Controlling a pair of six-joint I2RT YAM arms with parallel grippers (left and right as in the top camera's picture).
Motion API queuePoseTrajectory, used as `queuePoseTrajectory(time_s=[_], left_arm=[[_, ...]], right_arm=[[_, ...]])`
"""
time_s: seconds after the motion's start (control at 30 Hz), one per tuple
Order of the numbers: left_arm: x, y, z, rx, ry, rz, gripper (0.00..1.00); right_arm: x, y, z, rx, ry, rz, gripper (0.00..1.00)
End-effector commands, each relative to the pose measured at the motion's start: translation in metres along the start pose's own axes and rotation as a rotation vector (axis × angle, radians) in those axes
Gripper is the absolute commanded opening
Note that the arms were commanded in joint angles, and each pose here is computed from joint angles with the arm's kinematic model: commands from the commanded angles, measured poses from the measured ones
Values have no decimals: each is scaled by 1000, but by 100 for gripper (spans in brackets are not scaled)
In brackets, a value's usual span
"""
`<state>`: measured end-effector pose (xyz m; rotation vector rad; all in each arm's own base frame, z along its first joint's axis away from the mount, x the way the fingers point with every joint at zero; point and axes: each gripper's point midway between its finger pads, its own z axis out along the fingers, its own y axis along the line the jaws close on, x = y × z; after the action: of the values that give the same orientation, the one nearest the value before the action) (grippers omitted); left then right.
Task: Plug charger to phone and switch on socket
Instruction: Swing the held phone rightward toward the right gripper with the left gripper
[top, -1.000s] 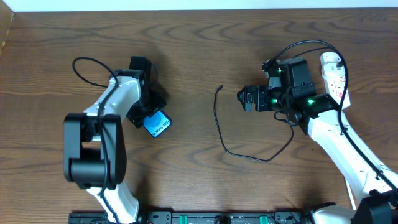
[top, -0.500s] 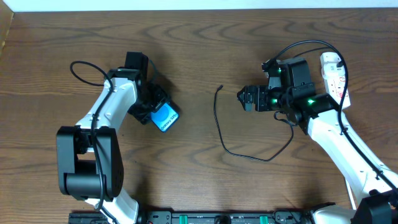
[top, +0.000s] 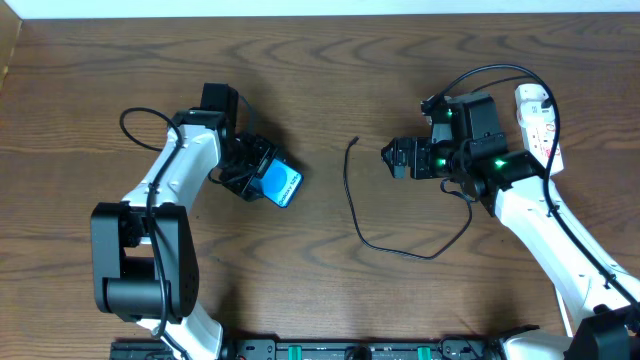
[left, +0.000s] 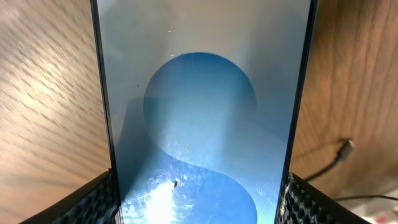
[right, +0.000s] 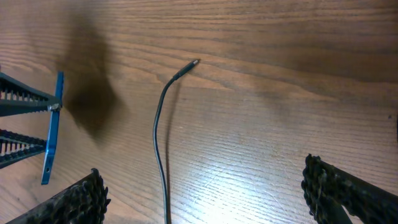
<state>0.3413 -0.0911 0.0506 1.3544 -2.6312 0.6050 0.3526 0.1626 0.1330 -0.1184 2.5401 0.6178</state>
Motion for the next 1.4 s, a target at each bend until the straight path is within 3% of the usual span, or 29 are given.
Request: queuePoseTrajectory(time_s=[0.0, 0.37, 1.2, 1.37], left_arm=[[13, -14, -7, 67, 82, -127, 74], [36, -38, -14, 171, 246, -250, 73], [41, -64, -12, 230, 256, -330, 70], [46, -65, -12, 221, 284, -403, 70]], right_arm=[[-6, -1, -2, 5, -14, -9, 99], [-6, -1, -2, 4, -14, -9, 99], [-6, -1, -2, 5, -13, -9, 99], [-4, 0, -2, -1, -5, -7, 99]])
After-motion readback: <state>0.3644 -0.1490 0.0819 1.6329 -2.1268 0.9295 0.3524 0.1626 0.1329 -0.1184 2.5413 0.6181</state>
